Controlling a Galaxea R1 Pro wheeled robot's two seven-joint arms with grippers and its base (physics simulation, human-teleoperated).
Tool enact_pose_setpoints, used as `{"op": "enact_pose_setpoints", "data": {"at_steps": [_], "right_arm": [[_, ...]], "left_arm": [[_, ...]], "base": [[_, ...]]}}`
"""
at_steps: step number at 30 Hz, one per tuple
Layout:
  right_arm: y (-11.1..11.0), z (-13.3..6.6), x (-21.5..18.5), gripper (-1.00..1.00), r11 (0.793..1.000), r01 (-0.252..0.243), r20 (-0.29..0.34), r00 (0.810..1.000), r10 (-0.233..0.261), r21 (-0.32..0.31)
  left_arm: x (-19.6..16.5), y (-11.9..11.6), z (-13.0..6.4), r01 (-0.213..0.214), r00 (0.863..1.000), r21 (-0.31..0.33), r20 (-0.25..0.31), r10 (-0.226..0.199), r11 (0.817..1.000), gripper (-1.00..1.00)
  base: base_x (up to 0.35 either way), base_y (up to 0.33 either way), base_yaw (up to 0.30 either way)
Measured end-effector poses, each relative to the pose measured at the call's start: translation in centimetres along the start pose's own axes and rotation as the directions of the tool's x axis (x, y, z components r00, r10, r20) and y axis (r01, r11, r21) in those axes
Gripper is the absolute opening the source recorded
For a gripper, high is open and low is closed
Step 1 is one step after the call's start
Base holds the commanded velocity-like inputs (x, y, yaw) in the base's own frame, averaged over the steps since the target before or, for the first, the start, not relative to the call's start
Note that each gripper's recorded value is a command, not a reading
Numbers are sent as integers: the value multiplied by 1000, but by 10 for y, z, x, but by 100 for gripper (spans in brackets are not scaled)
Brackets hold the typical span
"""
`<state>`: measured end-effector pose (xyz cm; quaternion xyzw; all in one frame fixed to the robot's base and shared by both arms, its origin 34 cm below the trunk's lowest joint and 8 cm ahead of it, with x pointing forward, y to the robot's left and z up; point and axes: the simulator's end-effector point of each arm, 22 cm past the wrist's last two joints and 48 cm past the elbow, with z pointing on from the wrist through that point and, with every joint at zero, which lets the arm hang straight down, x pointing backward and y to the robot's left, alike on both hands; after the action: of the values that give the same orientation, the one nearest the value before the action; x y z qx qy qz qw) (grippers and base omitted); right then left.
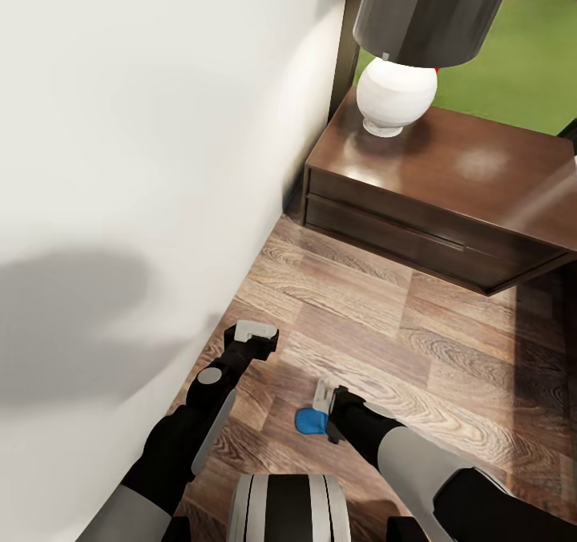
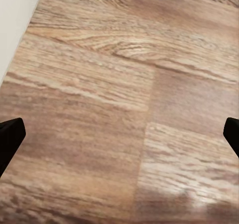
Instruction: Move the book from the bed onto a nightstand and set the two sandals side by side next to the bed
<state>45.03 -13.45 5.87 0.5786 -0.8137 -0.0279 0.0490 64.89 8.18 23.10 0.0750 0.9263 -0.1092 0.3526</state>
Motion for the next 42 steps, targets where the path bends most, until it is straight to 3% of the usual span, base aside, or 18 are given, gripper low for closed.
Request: {"op": "enact_pose_setpoints", "data": {"at_steps": [42], "right_arm": [[21,23,11,100,999,-3,-22,1000,2,-49]], "left_arm": [[30,2,12,13,999,2,-47,-13,1000,100]], "base": [[0,0,0]]}}
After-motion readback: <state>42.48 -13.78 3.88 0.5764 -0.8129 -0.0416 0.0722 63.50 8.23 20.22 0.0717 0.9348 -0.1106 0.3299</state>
